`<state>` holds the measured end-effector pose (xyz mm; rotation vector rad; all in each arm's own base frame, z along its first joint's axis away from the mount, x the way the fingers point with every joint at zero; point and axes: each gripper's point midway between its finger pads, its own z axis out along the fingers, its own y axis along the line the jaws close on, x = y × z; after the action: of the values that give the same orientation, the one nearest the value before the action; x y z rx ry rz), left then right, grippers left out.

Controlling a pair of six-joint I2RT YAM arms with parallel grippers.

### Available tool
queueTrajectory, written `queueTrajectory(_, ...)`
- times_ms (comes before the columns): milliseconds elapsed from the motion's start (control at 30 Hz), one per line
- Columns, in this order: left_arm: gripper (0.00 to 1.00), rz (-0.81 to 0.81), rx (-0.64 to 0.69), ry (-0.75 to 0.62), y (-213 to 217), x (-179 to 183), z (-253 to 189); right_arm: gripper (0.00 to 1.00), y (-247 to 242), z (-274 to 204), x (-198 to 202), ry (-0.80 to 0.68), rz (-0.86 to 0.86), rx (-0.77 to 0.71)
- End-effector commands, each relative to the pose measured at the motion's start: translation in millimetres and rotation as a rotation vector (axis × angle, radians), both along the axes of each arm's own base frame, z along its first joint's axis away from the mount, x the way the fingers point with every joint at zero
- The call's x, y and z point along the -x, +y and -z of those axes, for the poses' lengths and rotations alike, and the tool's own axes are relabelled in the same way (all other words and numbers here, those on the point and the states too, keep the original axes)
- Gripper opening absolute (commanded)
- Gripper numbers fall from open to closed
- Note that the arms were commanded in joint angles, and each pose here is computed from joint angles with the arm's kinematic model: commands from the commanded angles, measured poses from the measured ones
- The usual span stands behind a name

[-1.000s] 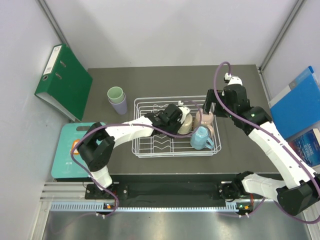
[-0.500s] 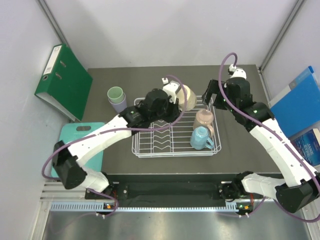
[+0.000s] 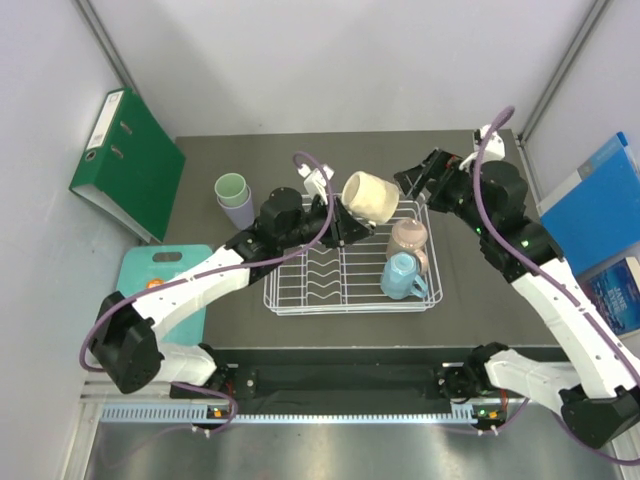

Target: Unload the cups from the dish rack

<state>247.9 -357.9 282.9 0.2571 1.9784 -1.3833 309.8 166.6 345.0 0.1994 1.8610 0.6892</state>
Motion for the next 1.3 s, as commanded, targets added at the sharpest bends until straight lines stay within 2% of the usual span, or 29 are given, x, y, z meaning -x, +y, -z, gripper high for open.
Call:
queueTrajectory(0,0.0,0.133,0.345,-0.11,4.5,21.5,-89.1,0.91,23.6,-46.2,17.6,-0.139,-0.139,-0.175)
queueTrajectory(33,0.0,0.14,0.397,-0.118,8.9,21.8,-100.2,0.88,30.7,-45.2,23.7,-0.134,-0.191,-0.196)
queueTrajectory(167,0.0,0.175,0.488,-0.08,16.3,26.5,-98.7,0.67,48.5,-36.1,37.2,-0.126,-0.3,-0.319)
queueTrajectory(267,0.0,0.195,0.569,-0.055,22.5,29.8,-102.2,0.57,57.9,-28.3,43.5,-0.104,-0.359,-0.372)
queueTrajectory(500,0.0,0.246,0.616,0.036,21.2,32.8,-90.7,0.58,64.1,-40.1,51.5,-0.153,-0.426,-0.392)
queueTrajectory(700,0.0,0.273,0.589,0.065,12.4,35.7,-81.7,0.59,74.7,-48.9,48.0,-0.17,-0.483,-0.397)
queueTrajectory(1000,0.0,0.311,0.561,0.072,0.3,40.3,-76.2,0.5,96.1,-26.3,35.2,-0.095,-0.545,-0.41)
queueTrajectory(1100,0.0,0.32,0.542,0.073,-1.3,40.9,-72.1,0.3,94.6,-20.1,35.0,-0.093,-0.535,-0.39)
queueTrajectory(1133,0.0,0.315,0.527,0.086,-2.2,40.0,-67.9,0.13,93.6,-20.0,36.1,-0.093,-0.534,-0.383)
queueTrajectory(1167,0.0,0.312,0.511,0.078,-3.0,38.4,-65.4,0.01,92.4,-17.6,35.3,-0.088,-0.524,-0.375)
queueTrajectory(1267,0.0,0.29,0.423,0.106,-8.0,32.9,-48.4,0.0,83.3,-17.0,34.2,-0.095,-0.478,-0.324)
